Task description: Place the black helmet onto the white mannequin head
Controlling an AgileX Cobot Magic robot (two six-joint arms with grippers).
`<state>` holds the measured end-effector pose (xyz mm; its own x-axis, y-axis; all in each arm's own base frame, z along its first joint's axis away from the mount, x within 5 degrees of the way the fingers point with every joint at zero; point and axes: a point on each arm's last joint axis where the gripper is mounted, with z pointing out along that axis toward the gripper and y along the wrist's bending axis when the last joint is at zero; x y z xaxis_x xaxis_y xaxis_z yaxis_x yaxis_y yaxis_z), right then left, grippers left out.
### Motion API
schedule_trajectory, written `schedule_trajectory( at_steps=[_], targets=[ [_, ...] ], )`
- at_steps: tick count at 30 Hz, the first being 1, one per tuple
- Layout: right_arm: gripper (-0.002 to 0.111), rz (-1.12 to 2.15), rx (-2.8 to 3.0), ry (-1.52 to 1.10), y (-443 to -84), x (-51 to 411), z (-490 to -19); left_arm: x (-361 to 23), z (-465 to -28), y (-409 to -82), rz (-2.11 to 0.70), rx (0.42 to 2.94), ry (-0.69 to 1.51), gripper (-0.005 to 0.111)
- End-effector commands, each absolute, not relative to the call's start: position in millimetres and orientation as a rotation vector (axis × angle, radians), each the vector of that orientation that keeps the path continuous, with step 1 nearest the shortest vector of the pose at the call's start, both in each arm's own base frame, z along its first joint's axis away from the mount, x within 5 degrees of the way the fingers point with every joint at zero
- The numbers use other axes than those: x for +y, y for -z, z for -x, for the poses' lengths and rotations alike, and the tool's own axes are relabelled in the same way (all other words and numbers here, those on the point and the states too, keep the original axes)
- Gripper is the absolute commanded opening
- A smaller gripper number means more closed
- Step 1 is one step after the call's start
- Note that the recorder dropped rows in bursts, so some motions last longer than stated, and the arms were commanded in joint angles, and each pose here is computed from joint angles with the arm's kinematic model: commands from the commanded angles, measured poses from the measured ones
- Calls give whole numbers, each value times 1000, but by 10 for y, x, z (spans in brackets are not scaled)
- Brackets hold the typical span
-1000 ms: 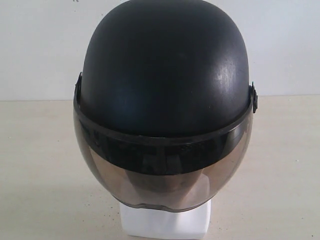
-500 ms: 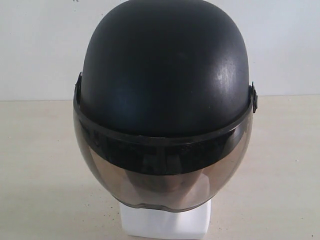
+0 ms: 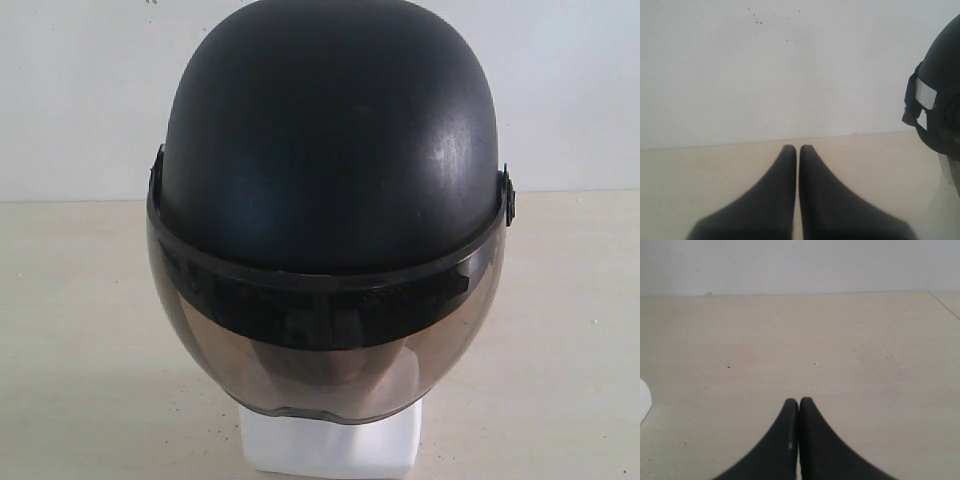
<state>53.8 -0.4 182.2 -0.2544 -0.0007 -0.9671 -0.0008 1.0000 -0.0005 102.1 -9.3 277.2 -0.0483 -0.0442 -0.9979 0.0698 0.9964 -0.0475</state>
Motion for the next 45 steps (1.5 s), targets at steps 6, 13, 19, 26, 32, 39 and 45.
schedule_trajectory(
  at_steps=[6,13,19,26,32,39,45],
  targets=[
    [0,33,1823,27,-1825,-4,-536,-83,-1015,-2769,-2,1614,96,4],
    [0,33,1823,27,-1825,-4,-536,-83,-1015,-2769,-2,1614,96,4],
    [0,33,1823,27,-1825,-4,-536,-83,-1015,-2769,-2,1614,96,4],
    [0,33,1823,27,-1825,-4,-536,-83,-1015,-2769,-2,1614,96,4],
    [0,33,1823,27,-1825,-4,-536,-83,-1015,-2769,-2,1614,96,4],
    [0,33,1823,27,-1825,-4,-536,-83,-1015,-2769,-2,1614,96,4],
    [0,33,1823,27,-1825,-4,-536,-71,-971,-2790,2,1589,100,4]
  ],
)
